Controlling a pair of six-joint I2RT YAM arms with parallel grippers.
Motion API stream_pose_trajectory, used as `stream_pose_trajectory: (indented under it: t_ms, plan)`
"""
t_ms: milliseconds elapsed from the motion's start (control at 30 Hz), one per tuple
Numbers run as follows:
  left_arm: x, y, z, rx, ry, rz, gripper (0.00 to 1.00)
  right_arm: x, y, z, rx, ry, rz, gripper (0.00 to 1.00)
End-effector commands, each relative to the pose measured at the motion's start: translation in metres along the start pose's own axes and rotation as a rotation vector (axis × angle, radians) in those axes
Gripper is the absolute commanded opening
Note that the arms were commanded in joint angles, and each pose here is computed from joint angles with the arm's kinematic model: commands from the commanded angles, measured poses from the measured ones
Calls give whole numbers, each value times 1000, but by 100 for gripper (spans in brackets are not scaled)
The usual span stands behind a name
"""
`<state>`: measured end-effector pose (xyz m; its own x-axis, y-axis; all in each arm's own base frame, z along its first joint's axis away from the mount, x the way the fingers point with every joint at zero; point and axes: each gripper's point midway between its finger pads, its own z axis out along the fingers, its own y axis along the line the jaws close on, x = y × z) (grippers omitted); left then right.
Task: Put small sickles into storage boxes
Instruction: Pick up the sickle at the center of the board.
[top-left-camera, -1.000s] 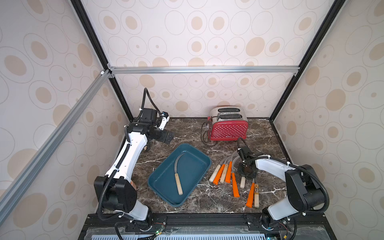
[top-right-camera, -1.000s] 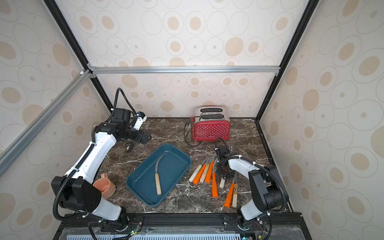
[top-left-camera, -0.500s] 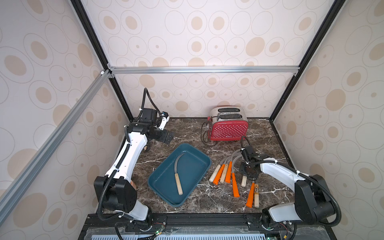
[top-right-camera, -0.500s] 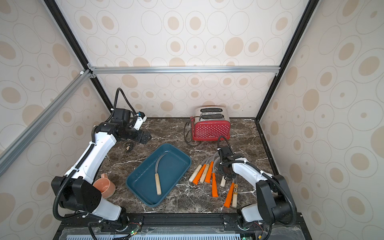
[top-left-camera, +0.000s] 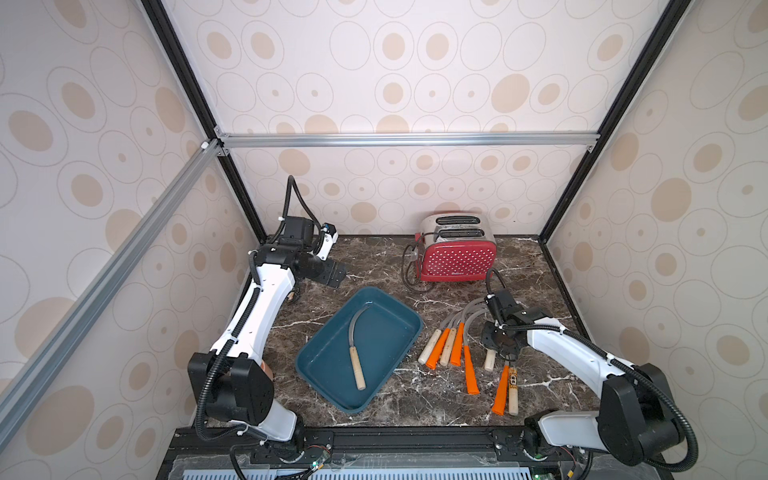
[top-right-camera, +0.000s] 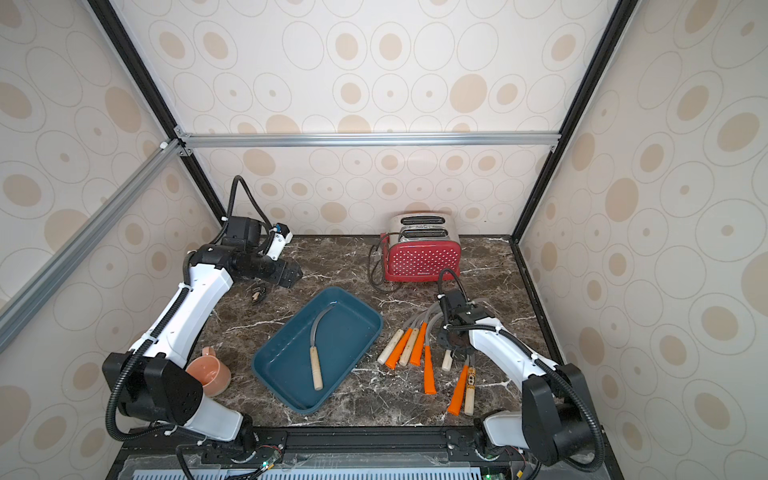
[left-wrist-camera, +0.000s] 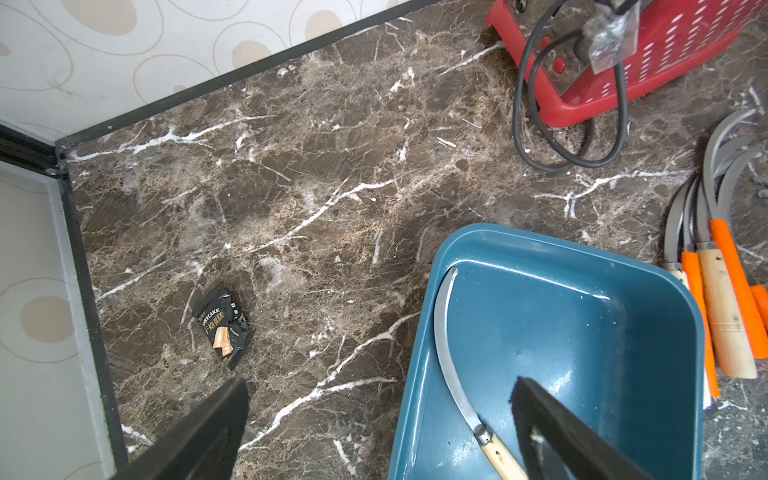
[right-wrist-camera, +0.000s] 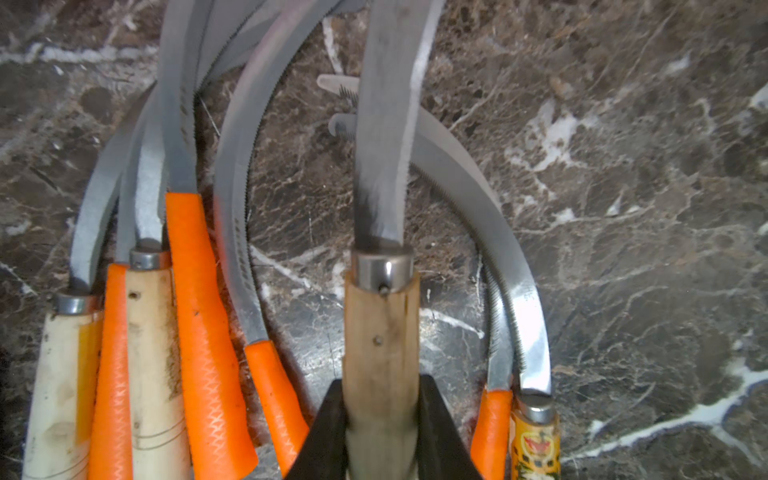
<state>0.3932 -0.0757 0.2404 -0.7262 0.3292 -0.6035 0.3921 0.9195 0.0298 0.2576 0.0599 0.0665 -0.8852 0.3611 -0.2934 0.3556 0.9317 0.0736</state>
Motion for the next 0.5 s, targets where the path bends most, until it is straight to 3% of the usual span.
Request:
stream_pose_trajectory:
  t_ms: [0,467]
  plan:
    - [-12,3,-18,-28,-40,-5,99,-7,5,-14,-17,-29,-1,2]
    - [-20,30,-27,-173,-31,-89,99,-6,88,-69,-162,-95,-197,2]
